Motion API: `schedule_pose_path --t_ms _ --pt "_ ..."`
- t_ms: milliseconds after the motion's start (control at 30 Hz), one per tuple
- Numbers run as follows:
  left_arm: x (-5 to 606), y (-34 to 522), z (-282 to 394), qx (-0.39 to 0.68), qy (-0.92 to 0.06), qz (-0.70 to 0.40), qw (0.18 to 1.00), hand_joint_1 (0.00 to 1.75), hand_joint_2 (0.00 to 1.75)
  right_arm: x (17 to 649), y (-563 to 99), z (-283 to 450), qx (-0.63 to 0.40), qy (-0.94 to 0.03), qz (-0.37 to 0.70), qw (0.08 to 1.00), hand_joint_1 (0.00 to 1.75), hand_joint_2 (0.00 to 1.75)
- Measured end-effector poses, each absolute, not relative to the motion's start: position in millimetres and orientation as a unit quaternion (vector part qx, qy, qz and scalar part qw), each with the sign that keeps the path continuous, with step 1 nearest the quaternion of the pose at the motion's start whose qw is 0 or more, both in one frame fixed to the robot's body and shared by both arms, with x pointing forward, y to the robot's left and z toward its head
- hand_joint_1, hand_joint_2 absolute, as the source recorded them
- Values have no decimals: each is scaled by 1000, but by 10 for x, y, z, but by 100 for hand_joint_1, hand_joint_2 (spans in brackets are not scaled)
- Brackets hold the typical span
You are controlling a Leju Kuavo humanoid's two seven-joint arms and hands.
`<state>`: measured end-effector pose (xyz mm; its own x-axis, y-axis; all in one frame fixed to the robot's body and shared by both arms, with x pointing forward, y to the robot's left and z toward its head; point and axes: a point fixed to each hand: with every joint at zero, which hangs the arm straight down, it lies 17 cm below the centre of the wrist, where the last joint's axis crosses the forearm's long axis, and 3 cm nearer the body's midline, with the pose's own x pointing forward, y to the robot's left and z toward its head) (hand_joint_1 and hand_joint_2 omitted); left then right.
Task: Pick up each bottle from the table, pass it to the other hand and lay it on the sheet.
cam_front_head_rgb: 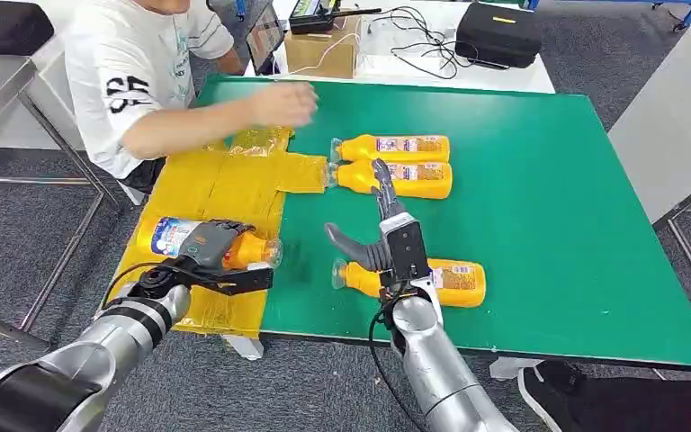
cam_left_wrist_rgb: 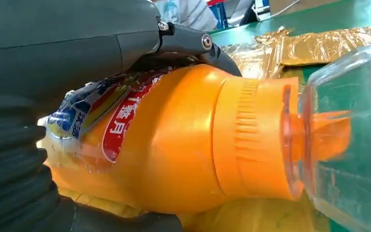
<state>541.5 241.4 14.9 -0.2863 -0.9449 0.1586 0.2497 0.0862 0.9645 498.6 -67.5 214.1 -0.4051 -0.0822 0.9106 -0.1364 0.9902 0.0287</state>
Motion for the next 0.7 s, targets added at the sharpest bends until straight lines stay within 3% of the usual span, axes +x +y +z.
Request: schedule_pose_path --t_ms 267,300,333,700 --pt "5436 2519 101 341 -511 -605 507 175 175 4989 -641 2157 70 -838 31 541 0 175" --pt "5436 2532 95 343 -508 -605 508 122 175 4991 -635 2159 70 -838 32 541 0 175" --pt "5433 2553 83 344 -505 -606 510 0 175 4994 -625 2163 71 -837 33 541 0 175" --pt "5391 2513 88 317 -530 -601 507 0 175 5016 -538 2102 80 -830 43 551 0 175"
